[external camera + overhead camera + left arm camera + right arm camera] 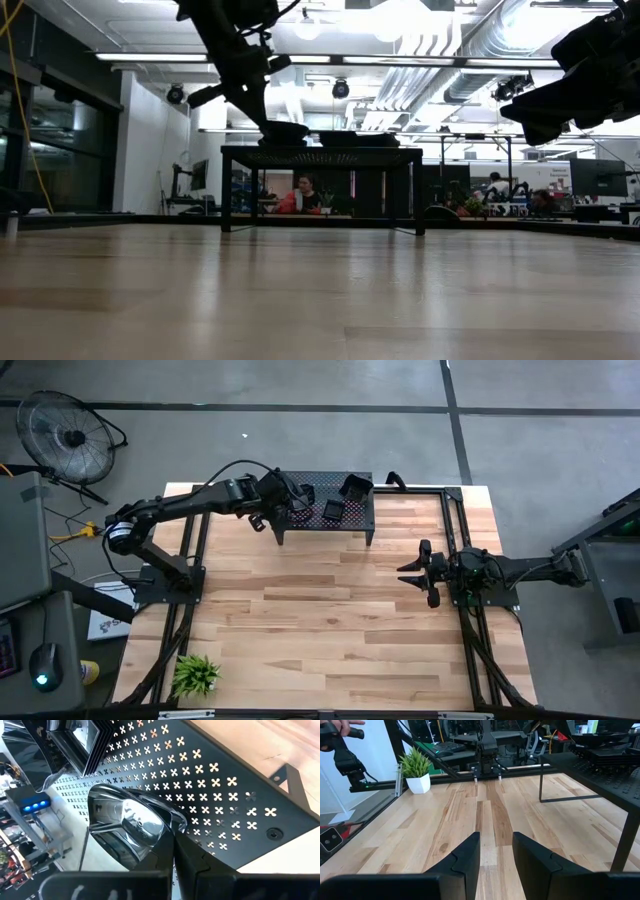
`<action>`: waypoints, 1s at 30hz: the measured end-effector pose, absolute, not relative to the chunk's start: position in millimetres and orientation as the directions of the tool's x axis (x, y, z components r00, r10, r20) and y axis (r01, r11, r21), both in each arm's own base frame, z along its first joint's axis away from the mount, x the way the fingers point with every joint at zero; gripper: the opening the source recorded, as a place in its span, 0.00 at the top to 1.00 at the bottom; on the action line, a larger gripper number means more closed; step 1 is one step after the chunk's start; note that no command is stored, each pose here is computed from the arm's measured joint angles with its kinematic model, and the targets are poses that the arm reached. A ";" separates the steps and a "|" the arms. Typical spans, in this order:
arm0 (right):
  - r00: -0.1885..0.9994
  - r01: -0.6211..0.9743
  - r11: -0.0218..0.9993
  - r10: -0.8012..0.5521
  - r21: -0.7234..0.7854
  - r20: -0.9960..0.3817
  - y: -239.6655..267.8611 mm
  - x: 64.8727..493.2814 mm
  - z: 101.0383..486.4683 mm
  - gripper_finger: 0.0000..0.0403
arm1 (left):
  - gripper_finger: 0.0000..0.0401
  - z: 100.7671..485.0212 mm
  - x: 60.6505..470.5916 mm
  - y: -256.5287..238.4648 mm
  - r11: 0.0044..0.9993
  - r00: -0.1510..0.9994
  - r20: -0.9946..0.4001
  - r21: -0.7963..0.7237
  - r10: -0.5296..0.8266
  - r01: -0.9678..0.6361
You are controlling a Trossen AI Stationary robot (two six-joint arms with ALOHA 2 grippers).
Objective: Pick & Place Mini shaped plates
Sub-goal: Stack the black leaf-shaped plate on top of the black leaf-shaped plate on the shelf, then return to Home Position
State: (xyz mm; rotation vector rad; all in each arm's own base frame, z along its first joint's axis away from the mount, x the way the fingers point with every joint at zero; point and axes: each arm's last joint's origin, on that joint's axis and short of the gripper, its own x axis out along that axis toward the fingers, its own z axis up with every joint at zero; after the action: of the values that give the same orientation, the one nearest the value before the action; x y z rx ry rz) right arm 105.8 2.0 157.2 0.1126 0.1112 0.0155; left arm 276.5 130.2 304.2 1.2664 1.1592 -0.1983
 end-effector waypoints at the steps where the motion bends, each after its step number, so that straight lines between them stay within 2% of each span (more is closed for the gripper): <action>1: 0.994 -0.009 0.993 0.021 0.114 -0.110 2.0 105.8 157.2 0.73 | 1.00 304.2 276.5 130.3 0.364 0.463 -0.760 0.634 0.456 0.682; 5: 0.994 -0.009 0.994 0.021 0.113 -0.110 2.0 105.8 157.2 0.73 | 0.96 304.3 276.2 130.7 0.364 0.453 -0.756 0.635 0.473 0.681; 13: 0.994 -0.009 0.994 0.022 0.113 -0.109 2.0 105.8 157.3 0.73 | 0.78 305.1 275.7 132.4 0.359 0.427 -0.740 0.643 0.520 0.676; 17: 0.994 -0.009 0.994 0.021 0.113 -0.110 2.0 105.8 157.2 0.73 | 0.72 305.1 275.6 132.5 0.359 0.423 -0.738 0.643 0.525 0.676; 23: 0.994 -0.009 0.994 0.021 0.113 -0.110 2.0 105.8 157.2 0.73 | 0.70 309.3 280.9 133.7 0.340 0.493 -0.702 0.694 0.514 0.634; 26: 0.994 -0.009 0.994 0.022 0.113 -0.110 2.0 105.8 157.2 0.73 | 0.70 313.5 284.1 135.9 0.317 0.514 -0.657 0.735 0.552 0.599; 30: 0.994 -0.009 0.994 0.022 0.113 -0.110 2.0 105.8 157.2 0.73 | 0.70 315.7 281.2 138.1 0.301 0.443 -0.623 0.739 0.645 0.603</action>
State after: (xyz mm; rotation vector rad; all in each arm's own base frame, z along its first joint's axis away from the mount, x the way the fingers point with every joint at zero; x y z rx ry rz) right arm 105.8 2.0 157.2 0.1126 0.1109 0.0154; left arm 281.2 138.1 315.7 1.3646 1.2183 0.0397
